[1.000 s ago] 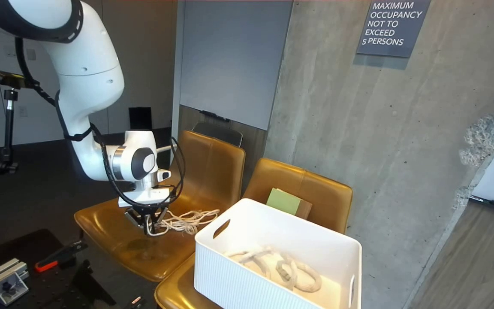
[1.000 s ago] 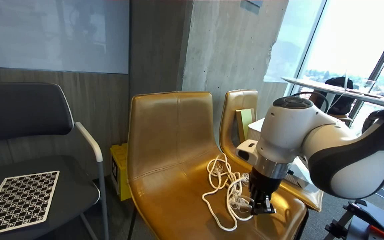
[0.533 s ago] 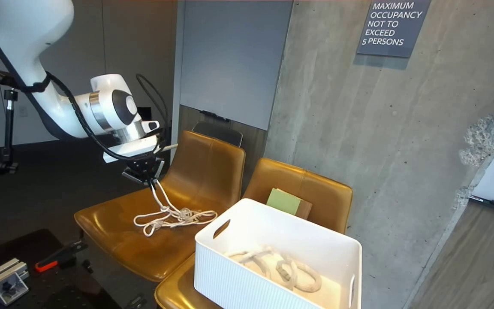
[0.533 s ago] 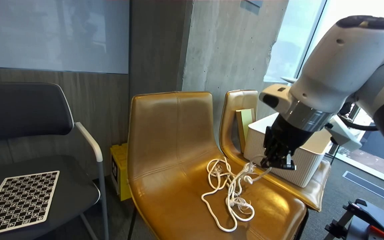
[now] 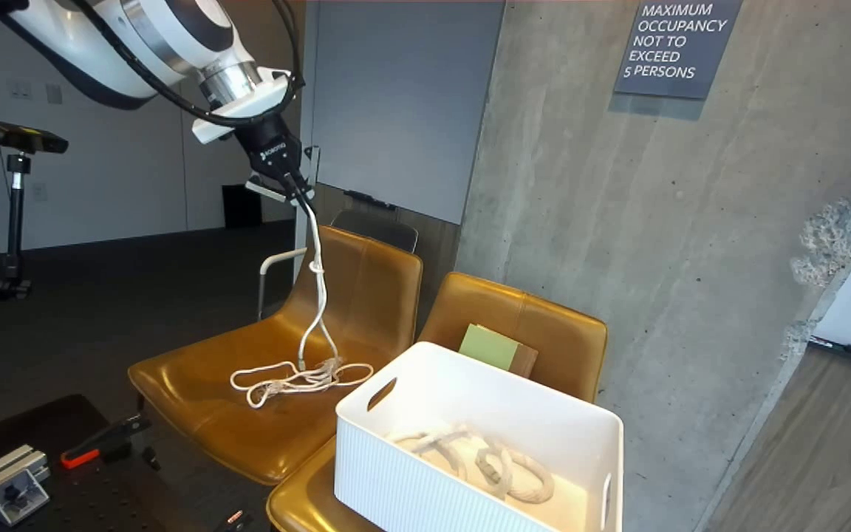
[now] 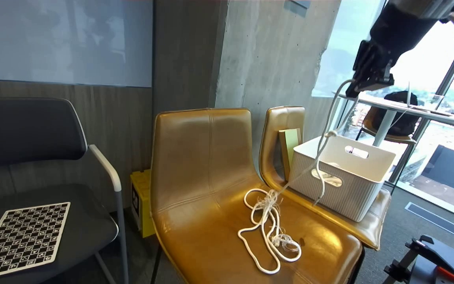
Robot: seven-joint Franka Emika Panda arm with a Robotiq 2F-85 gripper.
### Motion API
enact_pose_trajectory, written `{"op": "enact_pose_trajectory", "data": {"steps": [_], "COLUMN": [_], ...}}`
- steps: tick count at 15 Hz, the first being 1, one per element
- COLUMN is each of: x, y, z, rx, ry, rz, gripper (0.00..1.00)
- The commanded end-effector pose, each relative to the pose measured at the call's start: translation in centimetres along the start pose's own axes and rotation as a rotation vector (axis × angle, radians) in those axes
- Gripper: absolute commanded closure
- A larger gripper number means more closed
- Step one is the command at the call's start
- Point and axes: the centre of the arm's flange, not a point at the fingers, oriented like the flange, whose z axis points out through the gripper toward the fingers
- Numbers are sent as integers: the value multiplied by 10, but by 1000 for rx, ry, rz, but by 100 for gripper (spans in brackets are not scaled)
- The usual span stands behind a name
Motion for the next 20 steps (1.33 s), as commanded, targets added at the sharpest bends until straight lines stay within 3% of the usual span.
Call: {"op": "enact_pose_trajectory", "data": {"steps": [1, 7, 14, 17, 20], "x": [-12, -61, -154, -191, -222], "y": [87, 227, 358, 405, 443], "z": [-53, -132, -218, -231, -215], "rx": [-56, -123, -201, -203, -174], "ry": [-28, -13, 23, 19, 6], "rz": [31, 133, 255, 261, 259], "gripper": [99, 99, 99, 99, 99]}}
